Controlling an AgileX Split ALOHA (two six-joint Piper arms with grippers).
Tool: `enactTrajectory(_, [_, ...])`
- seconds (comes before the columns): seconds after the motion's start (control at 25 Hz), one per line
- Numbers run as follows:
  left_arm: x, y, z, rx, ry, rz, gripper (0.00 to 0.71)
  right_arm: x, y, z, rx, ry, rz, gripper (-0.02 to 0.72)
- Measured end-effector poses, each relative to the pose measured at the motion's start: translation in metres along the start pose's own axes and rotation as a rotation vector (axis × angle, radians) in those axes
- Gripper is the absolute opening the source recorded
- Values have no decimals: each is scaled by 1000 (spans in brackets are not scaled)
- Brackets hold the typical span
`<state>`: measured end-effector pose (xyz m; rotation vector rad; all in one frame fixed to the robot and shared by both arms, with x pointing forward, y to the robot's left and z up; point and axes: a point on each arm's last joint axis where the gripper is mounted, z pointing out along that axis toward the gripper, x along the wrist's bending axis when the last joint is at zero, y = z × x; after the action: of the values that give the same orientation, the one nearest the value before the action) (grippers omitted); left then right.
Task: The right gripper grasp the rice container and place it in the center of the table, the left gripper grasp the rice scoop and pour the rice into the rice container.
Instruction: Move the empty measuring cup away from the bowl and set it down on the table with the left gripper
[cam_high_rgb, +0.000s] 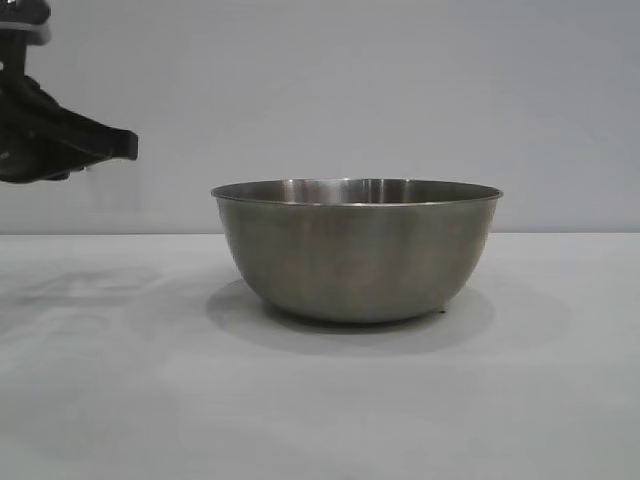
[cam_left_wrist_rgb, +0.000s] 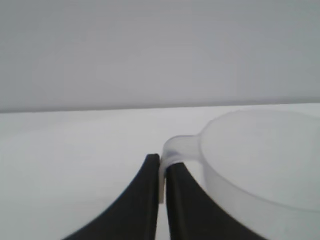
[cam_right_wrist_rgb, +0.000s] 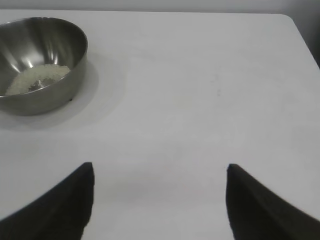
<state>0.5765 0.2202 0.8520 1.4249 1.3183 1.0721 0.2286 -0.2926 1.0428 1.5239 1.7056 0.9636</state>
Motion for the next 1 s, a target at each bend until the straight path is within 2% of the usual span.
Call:
enactTrajectory(0.36, [2,-11,2,-1,-6,-15,0,0,0,0,0,0,0,472])
enactTrajectory(0.64, [-1,-16,2,32,-31,-3,284,0,0,0,0,0,0,472])
enactTrajectory(0.8, [1,-13,-6,34,-30,-3,279,0,0,0,0,0,0,472])
enactTrajectory(0.84, [2,-10,-9,31,-30,-3,321,0,0,0,0,0,0,472])
enactTrajectory(1.0, [5,1,-26,23,-31,-5,305,0,0,0,0,0,0,472])
